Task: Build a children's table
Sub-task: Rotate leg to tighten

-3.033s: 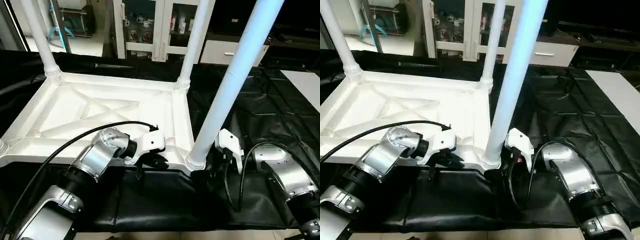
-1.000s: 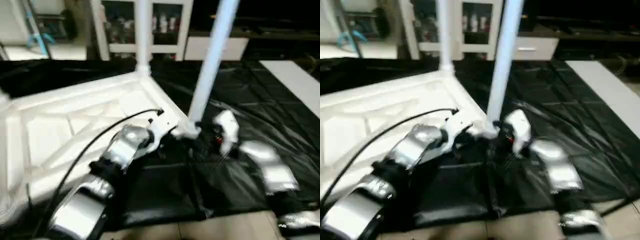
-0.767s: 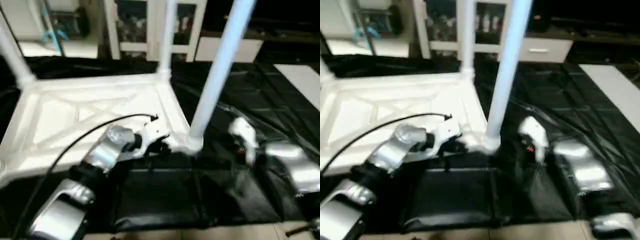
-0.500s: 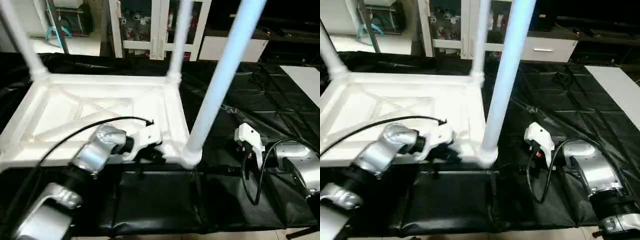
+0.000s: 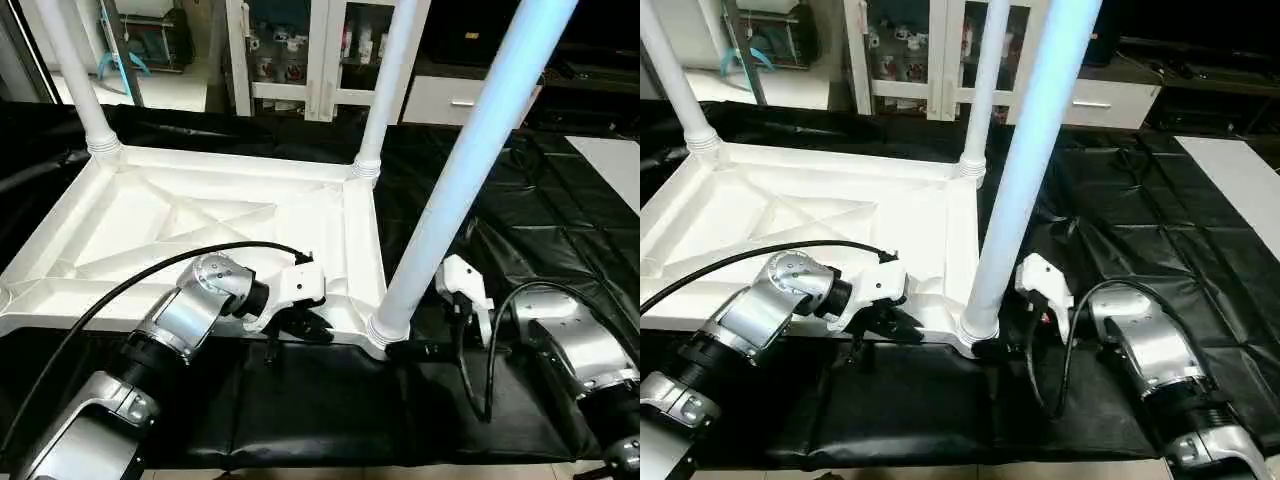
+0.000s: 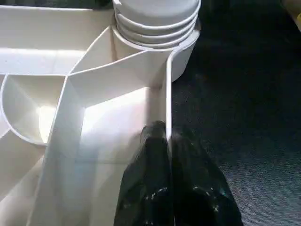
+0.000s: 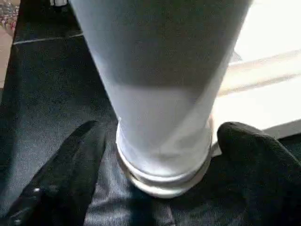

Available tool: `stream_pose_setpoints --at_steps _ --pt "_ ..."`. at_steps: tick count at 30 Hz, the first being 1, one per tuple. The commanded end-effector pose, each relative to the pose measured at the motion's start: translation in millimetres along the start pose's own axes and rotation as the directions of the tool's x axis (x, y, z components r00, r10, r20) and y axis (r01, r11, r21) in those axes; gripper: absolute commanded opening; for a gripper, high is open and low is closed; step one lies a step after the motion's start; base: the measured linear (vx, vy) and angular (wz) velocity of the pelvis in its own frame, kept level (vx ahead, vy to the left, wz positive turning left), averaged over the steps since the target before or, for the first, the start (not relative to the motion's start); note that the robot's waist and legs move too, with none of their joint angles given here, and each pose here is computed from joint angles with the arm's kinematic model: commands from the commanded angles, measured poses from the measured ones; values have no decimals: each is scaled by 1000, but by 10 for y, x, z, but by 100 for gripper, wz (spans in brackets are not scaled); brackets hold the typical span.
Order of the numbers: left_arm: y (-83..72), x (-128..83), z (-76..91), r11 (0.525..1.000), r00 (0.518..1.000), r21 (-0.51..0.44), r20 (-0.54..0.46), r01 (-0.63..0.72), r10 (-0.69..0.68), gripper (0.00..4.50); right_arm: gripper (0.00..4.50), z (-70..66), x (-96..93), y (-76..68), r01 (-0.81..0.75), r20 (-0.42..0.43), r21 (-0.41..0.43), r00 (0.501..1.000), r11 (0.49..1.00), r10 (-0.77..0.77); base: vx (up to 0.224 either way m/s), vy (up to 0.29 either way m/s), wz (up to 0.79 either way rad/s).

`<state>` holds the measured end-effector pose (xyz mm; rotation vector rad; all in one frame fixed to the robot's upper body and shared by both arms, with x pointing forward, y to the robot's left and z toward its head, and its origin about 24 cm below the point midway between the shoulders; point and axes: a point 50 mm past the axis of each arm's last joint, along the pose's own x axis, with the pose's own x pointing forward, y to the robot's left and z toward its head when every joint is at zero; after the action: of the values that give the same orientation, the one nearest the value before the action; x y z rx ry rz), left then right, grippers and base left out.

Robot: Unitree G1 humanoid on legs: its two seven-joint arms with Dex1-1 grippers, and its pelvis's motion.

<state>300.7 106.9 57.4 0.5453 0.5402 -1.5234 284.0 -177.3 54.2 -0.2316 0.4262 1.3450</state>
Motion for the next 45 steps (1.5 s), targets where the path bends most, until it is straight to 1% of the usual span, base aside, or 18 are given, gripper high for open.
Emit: stream_pose_setpoints --at_steps 1,7,10,17,20,23,25,27,29,30,32,34,37,39,40,42,44,45 --pt "-105 129 -100 997 996 -27 -49 79 -80 0 371 23 -16 -19 -8 -5 -13 1000 1000 8 0 0 0" --pt "-104 130 -115 997 996 -31 -56 73 -75 0 327 18 -9 -13 -28 1 -3 1000 1000 28 0 0 0" --pt "-107 131 -121 997 995 -33 -59 74 -76 0 291 5 -3 -5 -37 -4 -1 999 999 37 0 0 0" --pt "-115 132 -135 996 995 -37 -67 77 -80 0 270 -14 21 -11 -27 1 -2 1000 1000 27 0 0 0" --pt "-112 143 -128 997 996 -40 -58 68 -70 0 268 -19 42 -58 41 27 5 999 999 -41 0 0 0" --pt "-38 192 -56 997 1000 -82 -7 -11 10 0 267 -49 75 -215 245 52 77 967 966 -249 0 0 0" --pt "33 230 -12 991 996 -104 3 -84 85 0 267 -100 114 -298 359 30 153 929 921 -368 0 0 0" --pt "111 289 54 977 986 -135 9 -164 167 0 266 -147 204 -364 477 7 228 871 849 -491 0 0 0" --pt "143 319 88 969 979 -149 10 -197 201 0 266 -163 256 -385 522 -4 263 842 812 -540 0 0 0" --pt "184 352 126 954 969 -177 11 -240 246 0 266 -182 308 -408 580 -31 279 802 765 -597 0 0 0" --pt "268 419 203 913 938 -232 -1 -337 346 0 266 -209 429 -438 683 -84 282 717 673 -692 0 0 0" --pt "357 497 307 866 893 -236 -17 -441 450 0 266 -172 637 -445 766 -109 255 629 590 -770 0 0 0" --pt "428 562 411 827 844 -190 -19 -530 536 0 266 -52 884 -420 805 -84 256 570 535 -818 0 0 0" --pt "441 582 443 820 835 -180 -14 -544 551 0 266 -4 970 -401 810 -76 251 563 530 -823 0 0 0" --pt "443 582 453 820 833 -173 -12 -546 553 0 265 41 1014 -387 792 -43 257 582 554 -812 0 0 0" --pt "445 578 456 822 835 -168 -12 -544 550 0 265 96 1031 -386 782 -1 264 586 565 -810 0 0 0" --pt "446 561 433 822 834 -165 -13 -545 551 0 265 147 996 -397 743 61 304 609 596 -791 0 0 0" --pt "442 553 410 824 837 -163 -17 -542 547 0 265 185 961 -396 690 122 354 635 631 -763 0 0 0"
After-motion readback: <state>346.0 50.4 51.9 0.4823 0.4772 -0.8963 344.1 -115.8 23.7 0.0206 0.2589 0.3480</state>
